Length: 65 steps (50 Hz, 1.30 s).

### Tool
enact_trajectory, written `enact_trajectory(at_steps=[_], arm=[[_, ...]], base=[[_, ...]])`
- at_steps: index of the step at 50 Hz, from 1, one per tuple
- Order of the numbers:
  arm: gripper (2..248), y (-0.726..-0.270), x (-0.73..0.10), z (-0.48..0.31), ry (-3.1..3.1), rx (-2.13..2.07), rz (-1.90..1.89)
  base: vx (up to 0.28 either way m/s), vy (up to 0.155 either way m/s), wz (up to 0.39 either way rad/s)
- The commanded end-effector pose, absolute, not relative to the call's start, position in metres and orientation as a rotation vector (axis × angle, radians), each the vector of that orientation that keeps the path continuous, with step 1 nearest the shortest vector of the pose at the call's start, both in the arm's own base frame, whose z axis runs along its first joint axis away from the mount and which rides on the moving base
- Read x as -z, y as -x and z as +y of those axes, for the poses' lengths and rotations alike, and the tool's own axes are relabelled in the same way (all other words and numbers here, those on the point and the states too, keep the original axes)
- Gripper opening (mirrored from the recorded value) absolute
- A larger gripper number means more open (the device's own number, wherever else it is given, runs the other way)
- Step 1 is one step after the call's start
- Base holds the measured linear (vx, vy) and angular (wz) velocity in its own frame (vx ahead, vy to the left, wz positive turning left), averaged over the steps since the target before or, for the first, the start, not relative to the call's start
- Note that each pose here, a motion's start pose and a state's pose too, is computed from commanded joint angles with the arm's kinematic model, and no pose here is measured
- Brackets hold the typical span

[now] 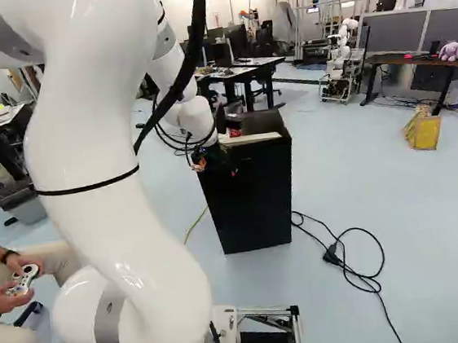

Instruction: Grab a drink from the fridge

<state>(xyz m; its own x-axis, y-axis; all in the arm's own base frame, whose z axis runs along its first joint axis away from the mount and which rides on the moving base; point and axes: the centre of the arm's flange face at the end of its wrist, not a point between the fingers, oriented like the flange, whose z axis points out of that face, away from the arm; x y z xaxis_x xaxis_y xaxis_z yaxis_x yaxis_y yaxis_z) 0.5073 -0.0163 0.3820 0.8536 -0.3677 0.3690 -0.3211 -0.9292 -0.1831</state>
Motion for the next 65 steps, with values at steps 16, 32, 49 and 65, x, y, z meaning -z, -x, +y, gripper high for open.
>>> enact_trajectory(at_steps=[16, 32, 49, 65], arm=[[247, -0.515, -0.382, -0.016, 2.911, 0.621, 0.542], [247, -0.524, -0.382, -0.016, 2.909, 0.628, 0.540], [247, -0.532, -0.381, -0.016, 2.907, 0.635, 0.539], [247, -0.540, -0.381, -0.016, 2.905, 0.643, 0.537]], base=[[0.000, 0.000, 0.000], [0.000, 0.000, 0.000], [0.000, 0.000, 0.000], [0.000, 0.000, 0.000]])
